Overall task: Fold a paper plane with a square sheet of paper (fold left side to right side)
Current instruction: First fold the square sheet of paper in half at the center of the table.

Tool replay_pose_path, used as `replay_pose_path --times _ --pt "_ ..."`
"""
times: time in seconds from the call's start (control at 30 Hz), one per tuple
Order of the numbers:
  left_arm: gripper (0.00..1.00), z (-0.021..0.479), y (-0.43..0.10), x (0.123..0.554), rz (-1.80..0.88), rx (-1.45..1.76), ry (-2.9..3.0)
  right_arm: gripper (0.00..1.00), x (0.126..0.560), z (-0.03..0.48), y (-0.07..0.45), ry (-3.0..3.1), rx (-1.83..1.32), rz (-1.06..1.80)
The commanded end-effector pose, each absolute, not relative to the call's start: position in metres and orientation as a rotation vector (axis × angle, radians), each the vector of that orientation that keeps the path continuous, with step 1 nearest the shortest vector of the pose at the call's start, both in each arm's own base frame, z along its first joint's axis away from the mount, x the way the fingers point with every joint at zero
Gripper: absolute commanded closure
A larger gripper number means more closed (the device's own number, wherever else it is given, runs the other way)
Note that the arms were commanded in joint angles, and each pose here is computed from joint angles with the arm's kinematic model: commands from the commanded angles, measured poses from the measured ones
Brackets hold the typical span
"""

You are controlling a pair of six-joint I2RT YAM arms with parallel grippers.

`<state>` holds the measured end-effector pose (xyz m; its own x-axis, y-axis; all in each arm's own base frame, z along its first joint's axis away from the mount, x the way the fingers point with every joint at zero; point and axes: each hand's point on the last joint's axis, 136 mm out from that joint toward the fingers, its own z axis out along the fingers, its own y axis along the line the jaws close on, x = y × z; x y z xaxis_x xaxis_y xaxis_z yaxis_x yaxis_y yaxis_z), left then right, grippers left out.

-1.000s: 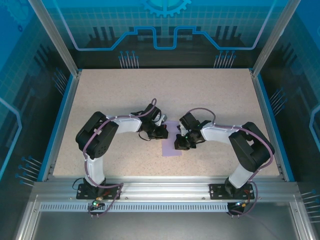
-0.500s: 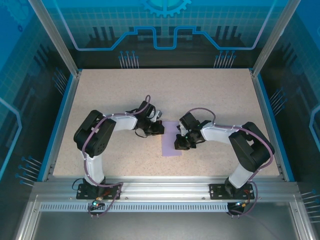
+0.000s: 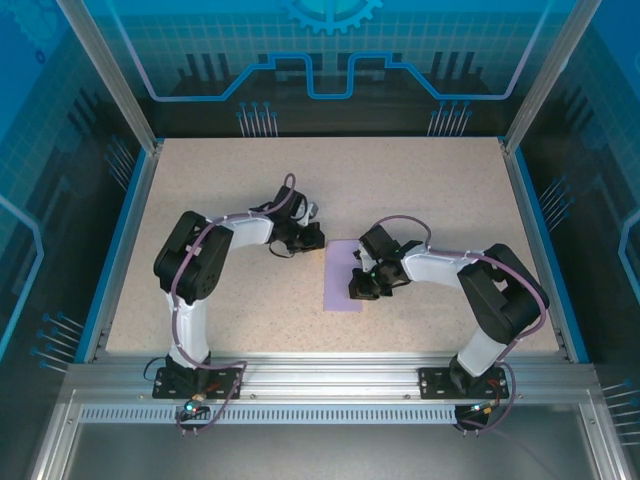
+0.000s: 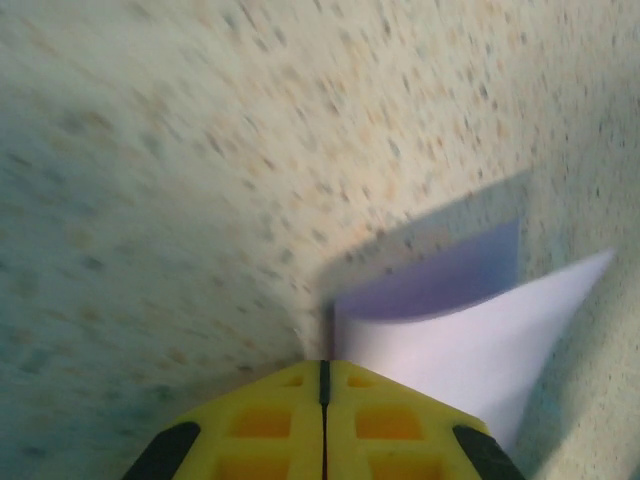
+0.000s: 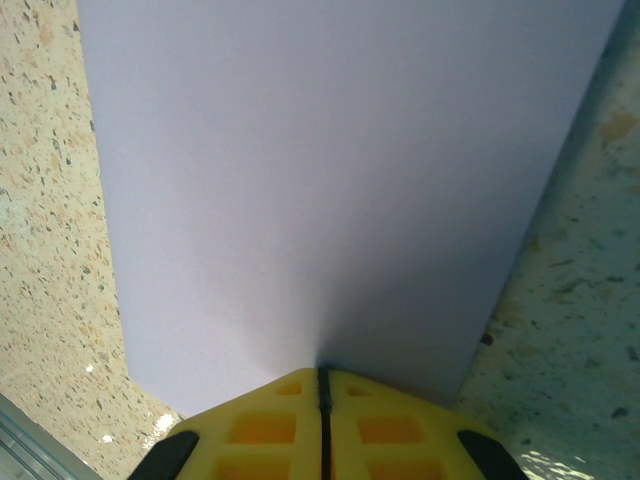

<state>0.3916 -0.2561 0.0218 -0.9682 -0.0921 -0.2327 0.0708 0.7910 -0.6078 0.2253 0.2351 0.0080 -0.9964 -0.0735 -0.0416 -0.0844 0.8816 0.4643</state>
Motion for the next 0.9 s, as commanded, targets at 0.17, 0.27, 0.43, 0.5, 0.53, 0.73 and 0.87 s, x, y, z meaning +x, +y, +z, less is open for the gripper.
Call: replay_pose_path --times 0.17,0.27,0.43,0.5,0.53,0.73,0.87 --pt "0.92 0.029 -0.253 0.403 -0.902 0.009 2.7 0.92 0.186 -0.03 0.191 3.23 -0.08 0.467" --pt "0.92 0.044 -0.251 0.397 -0.917 0.031 2.66 0.92 0.186 -0.03 0.19 3.231 -0.078 0.466" --pt "0.92 0.069 -0.263 0.378 -1.095 0.081 2.569 0.92 0.187 -0.03 0.192 3.23 -0.08 0.471" --pt "0.92 0.072 -0.27 0.369 -1.163 0.093 2.558 0.92 0.187 -0.031 0.192 3.232 -0.08 0.471" --pt "0.92 0.072 -0.274 0.365 -1.19 0.102 2.559 0.92 0.188 -0.031 0.192 3.232 -0.081 0.47" --pt "0.93 0.057 -0.299 0.347 -1.25 0.169 2.617 0.92 0.189 -0.031 0.193 3.236 -0.085 0.469" --pt "0.93 0.046 -0.308 0.349 -1.243 0.17 2.643 0.92 0.189 -0.031 0.193 3.237 -0.088 0.472"
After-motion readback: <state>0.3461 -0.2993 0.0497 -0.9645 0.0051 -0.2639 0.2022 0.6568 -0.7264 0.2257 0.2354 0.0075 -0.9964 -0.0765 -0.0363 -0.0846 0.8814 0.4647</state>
